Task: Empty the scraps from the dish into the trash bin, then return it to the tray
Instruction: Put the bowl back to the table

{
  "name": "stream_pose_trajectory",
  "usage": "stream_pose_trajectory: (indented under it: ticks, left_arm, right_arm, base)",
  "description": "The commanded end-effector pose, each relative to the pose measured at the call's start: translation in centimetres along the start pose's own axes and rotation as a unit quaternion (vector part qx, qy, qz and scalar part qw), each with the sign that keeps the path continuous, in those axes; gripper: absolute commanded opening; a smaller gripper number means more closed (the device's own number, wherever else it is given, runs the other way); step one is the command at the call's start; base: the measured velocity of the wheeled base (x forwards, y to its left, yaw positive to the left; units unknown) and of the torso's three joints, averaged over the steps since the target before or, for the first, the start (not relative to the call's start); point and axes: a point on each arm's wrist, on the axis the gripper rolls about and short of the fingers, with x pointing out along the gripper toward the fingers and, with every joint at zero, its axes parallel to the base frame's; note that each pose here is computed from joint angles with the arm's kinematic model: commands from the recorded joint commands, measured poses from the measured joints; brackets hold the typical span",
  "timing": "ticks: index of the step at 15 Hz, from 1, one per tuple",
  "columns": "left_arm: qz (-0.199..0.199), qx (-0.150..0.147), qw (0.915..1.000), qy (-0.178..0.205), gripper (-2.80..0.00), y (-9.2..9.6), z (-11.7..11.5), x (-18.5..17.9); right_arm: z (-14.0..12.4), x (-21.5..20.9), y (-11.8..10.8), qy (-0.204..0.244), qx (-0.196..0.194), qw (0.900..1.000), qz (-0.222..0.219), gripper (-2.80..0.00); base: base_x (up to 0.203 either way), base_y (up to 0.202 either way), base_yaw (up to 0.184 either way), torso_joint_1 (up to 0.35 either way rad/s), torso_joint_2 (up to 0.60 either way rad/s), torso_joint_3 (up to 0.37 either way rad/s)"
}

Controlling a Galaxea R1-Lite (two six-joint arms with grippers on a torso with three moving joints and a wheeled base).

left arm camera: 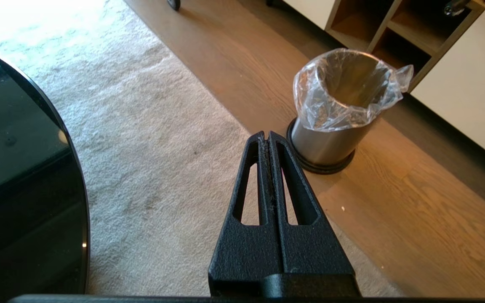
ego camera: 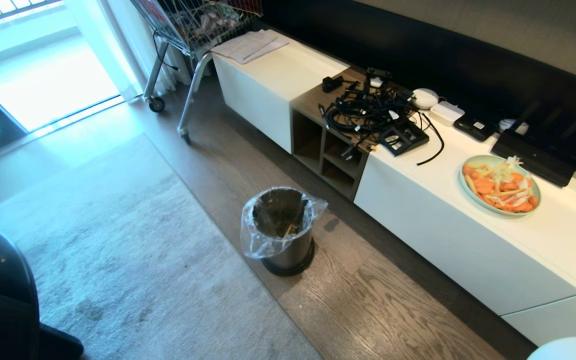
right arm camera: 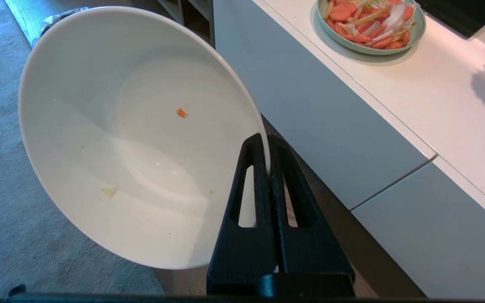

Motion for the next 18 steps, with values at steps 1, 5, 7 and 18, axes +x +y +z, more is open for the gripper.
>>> stream_pose_trajectory:
  ticks: [1,5,7,18]
  left_arm:
    - [0.000,-0.001,1.0000,-0.001,-2.80,0.00,0.01,0.00]
    - [0.000,-0.001,1.0000,-0.001,-2.80,0.00,0.01,0.00]
    - [0.000,-0.001,1.0000,-0.001,-2.80,0.00,0.01,0.00]
    - [0.000,-0.001,1.0000,-0.001,-2.80,0.00,0.01,0.00]
  right_arm:
    - [0.00,0.01,0.00,0.001,0.000,1.000,0.000,-2.80]
    - [0.00,0.01,0.00,0.001,0.000,1.000,0.001,-2.80]
    - [0.00,0.01,0.00,0.001,0.000,1.000,0.001,-2.80]
    - [0.00,0.01,0.00,0.001,0.000,1.000,0.001,-2.80]
  base:
    - [0.000,0.000,0.000,-0.002,0.01,0.206]
    - [0.000,0.000,0.000,0.004,0.00,0.201]
    - [0.000,0.000,0.000,0.001,0.00,0.198]
    - [0.000,0.000,0.000,0.002,0.00,0.202]
